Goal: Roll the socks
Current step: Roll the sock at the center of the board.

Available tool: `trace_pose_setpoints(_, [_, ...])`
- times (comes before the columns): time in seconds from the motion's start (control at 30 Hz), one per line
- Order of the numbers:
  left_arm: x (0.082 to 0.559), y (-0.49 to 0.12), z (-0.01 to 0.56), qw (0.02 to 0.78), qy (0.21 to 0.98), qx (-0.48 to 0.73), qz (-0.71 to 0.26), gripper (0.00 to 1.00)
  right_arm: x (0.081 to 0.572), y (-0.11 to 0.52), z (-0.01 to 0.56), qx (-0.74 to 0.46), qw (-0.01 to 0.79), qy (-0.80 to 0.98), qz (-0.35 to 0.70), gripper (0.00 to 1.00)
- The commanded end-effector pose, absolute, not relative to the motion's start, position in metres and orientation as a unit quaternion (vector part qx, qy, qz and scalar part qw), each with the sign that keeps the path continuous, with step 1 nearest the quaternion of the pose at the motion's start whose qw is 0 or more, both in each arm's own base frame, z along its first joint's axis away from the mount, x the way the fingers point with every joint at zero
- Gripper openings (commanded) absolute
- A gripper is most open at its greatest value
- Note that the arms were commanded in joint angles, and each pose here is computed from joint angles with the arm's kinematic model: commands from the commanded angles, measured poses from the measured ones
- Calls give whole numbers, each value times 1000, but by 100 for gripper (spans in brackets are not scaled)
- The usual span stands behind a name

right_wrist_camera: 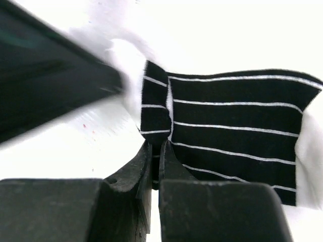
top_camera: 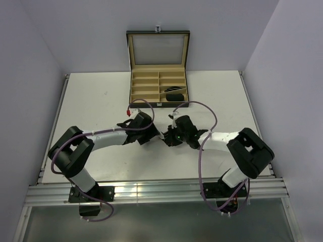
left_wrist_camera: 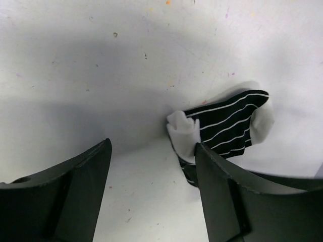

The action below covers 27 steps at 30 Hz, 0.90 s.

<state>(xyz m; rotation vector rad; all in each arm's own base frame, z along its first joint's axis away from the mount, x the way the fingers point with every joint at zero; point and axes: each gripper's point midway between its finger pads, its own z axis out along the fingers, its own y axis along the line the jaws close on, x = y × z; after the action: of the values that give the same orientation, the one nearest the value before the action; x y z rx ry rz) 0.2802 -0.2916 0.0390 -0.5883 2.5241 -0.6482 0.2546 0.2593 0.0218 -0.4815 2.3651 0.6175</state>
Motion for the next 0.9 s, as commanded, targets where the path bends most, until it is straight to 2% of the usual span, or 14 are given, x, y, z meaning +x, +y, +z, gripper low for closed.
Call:
trace_pose_setpoints(0.0, [294,-292,68,273,887,-247,-279,73,234,255,22,-143,256,903,315,0])
trace_pose_setpoints(0.17, [292,-303,76,273,879,-228,-317,73,232,250,27,-80,197,881,422,0])
trace_pose_setpoints(0.4, [286,-319,74,269,881,-197,-335,69,234,243,25,27,148,837,526,0])
trace_pose_setpoints(0.87, [280,-339,50,235,900,-153,-333,62,236,227,4,94,131,839,520,4])
